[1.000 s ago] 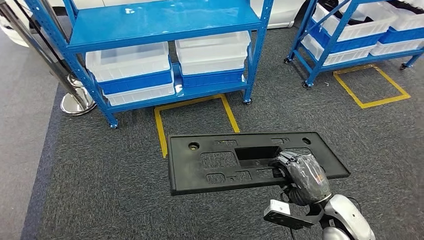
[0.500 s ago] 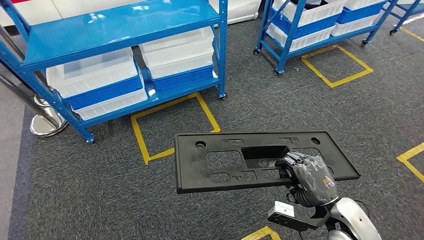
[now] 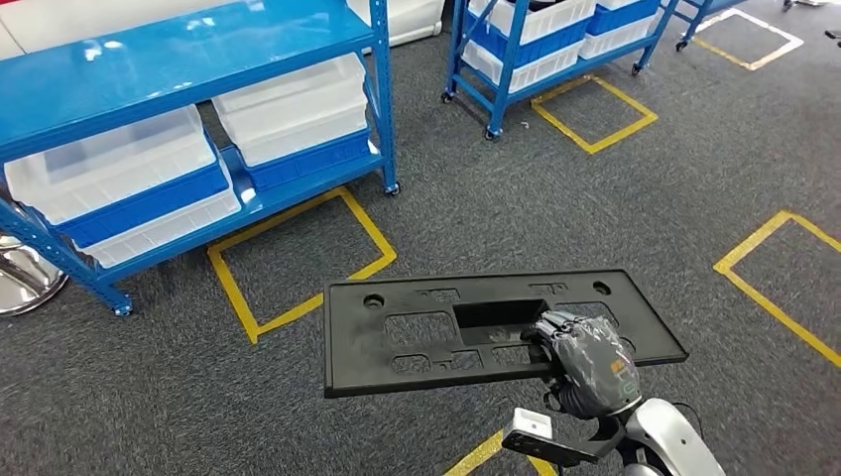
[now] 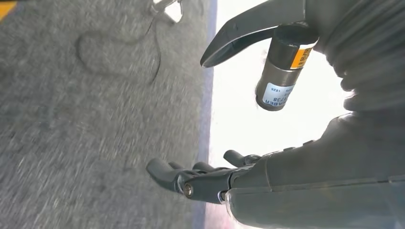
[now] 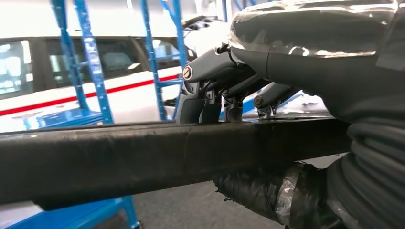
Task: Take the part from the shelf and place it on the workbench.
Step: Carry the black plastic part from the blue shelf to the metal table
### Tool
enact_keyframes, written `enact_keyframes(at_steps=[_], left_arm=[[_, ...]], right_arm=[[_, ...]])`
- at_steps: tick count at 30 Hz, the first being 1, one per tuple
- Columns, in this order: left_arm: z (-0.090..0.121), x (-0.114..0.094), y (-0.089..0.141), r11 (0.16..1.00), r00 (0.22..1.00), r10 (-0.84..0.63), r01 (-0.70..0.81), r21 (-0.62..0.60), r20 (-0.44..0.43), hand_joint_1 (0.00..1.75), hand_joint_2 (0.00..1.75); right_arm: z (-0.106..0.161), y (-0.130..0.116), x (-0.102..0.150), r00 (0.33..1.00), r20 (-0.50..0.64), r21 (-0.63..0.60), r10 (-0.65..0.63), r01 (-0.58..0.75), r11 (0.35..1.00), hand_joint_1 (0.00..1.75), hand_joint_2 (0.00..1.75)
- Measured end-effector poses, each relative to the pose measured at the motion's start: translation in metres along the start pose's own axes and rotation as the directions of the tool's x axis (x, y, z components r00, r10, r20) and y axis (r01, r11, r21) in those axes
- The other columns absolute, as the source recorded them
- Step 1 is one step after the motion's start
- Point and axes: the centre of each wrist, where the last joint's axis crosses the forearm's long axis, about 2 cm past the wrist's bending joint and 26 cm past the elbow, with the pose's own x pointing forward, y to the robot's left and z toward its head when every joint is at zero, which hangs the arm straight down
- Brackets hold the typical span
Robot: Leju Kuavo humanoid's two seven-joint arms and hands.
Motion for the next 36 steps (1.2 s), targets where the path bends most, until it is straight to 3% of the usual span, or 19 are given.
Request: enact_keyframes(at_steps=[20,36], left_arm=[[0.0,-0.001,0.0,1.0,1.0,0.0,0.0,0.002,-0.003,0.0,1.75],[0.0,-0.001,0.0,1.0,1.0,0.003,-0.003,0.009,0.015,0.0,1.75]], right_arm=[[-0.006,0.009,0.004,0.999,0.008,0.018,-0.051,0.05,0.999,1.75,1.75],[0.019,0.003,-0.022,1.0,0.004,0.061,-0.024,0.024,0.998,1.75,1.75]])
